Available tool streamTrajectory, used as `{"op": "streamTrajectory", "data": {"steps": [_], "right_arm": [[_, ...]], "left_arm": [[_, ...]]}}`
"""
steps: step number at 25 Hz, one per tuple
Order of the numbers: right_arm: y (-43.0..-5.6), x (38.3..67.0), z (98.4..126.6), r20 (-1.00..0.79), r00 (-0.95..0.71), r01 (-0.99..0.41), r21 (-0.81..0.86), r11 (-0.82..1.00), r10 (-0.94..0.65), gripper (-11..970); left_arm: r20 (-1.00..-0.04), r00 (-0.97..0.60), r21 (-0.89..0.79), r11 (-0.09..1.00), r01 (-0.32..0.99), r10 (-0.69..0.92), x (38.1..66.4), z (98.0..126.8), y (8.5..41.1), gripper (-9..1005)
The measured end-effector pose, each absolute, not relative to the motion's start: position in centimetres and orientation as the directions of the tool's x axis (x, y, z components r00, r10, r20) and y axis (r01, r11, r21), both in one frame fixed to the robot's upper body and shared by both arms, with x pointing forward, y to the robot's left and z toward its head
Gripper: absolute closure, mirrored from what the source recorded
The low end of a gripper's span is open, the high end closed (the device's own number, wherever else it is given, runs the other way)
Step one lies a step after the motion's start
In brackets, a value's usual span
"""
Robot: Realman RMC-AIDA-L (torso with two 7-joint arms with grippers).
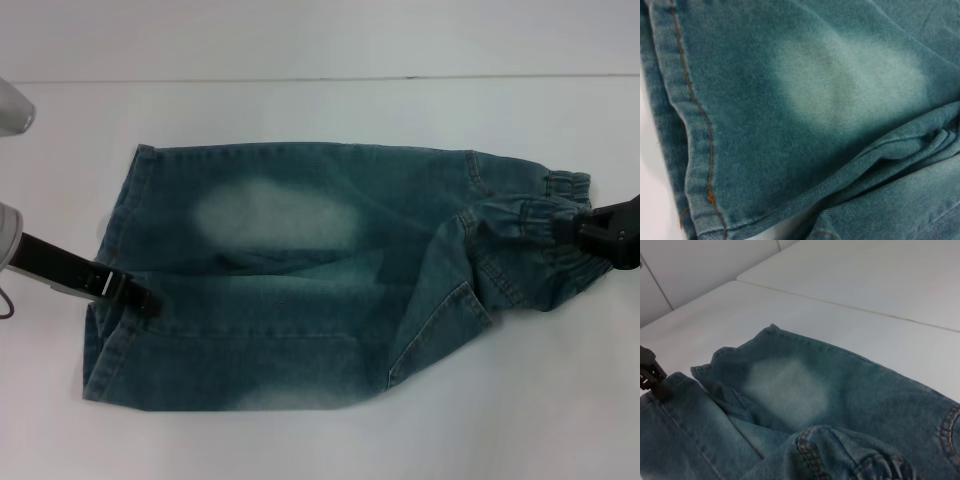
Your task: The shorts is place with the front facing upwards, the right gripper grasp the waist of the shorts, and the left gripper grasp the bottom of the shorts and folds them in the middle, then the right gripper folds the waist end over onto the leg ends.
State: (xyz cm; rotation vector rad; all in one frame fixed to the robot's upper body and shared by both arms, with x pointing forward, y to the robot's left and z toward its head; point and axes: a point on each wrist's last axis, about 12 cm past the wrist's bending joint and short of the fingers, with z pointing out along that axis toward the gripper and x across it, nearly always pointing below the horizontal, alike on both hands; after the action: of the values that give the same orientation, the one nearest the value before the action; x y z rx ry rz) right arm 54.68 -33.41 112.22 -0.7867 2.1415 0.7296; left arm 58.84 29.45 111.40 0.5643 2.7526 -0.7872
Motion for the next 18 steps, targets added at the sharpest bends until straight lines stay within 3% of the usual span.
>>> {"op": "streamTrajectory", "data": {"steps": [13,18], "right_arm": [[-33.3,54.7,112.2,-0.780,-0.546,-0.718,0.248,0.651,-0.305,923],[-33.3,54.7,112.0,-0.780,-0.552,-0.713,0.260,0.651,-0.293,924]], "left_arm": [[-0.324,-0.887,-0.443,0.776,0.449,0.329,58.7,111.2,29.1,993],[-0.366,-0.870,-0.428,0.771,0.471,0.329,59.2,112.0,28.3,987]]}}
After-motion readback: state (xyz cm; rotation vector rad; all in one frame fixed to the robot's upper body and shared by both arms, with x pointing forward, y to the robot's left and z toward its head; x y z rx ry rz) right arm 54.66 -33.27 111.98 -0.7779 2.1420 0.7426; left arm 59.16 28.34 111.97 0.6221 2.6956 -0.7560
